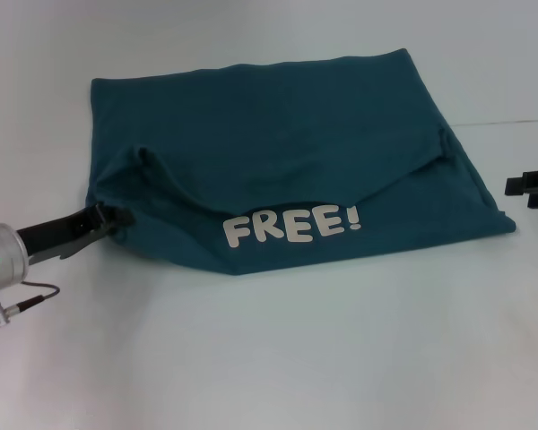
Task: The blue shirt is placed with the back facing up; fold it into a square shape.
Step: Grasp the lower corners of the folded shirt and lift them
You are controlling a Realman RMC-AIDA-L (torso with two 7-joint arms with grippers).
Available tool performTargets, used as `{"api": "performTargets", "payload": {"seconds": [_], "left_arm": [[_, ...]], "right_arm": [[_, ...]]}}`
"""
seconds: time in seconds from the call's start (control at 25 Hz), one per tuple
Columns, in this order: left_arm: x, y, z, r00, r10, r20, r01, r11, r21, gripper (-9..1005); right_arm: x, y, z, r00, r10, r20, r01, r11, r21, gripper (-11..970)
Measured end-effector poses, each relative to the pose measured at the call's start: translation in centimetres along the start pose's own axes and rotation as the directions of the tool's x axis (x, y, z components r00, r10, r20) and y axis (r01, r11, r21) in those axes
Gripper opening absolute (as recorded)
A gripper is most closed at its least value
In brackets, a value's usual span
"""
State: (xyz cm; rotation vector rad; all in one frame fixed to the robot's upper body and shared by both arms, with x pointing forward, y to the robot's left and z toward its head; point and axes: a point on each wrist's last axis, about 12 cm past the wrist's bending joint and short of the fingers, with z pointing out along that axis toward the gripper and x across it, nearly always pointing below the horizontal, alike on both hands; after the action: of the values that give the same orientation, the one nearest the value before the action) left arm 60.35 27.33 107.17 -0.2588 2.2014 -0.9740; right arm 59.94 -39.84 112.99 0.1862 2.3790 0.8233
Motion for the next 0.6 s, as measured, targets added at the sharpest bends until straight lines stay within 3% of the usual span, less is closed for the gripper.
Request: {"api": "performTargets", "payload": {"seconds": [0.28, 0.6], "left_arm": [[-0.9, -0.5, 0.1, 1.0, -0.004, 0.003, 0.004, 1.0, 0.008, 50], [-1.1, -0.7, 0.2, 1.0, -0.011, 0.003, 0.011, 1.0, 0.011, 51]], "right_arm": [[-2.3, 0.9, 1.2, 1.0, -0.028, 0.01, 0.027, 0.992, 0.122, 582], [-2.0, 1.9, 4.2, 0.994, -0.106, -0.034, 0.111, 0.973, 0.204, 583]]}}
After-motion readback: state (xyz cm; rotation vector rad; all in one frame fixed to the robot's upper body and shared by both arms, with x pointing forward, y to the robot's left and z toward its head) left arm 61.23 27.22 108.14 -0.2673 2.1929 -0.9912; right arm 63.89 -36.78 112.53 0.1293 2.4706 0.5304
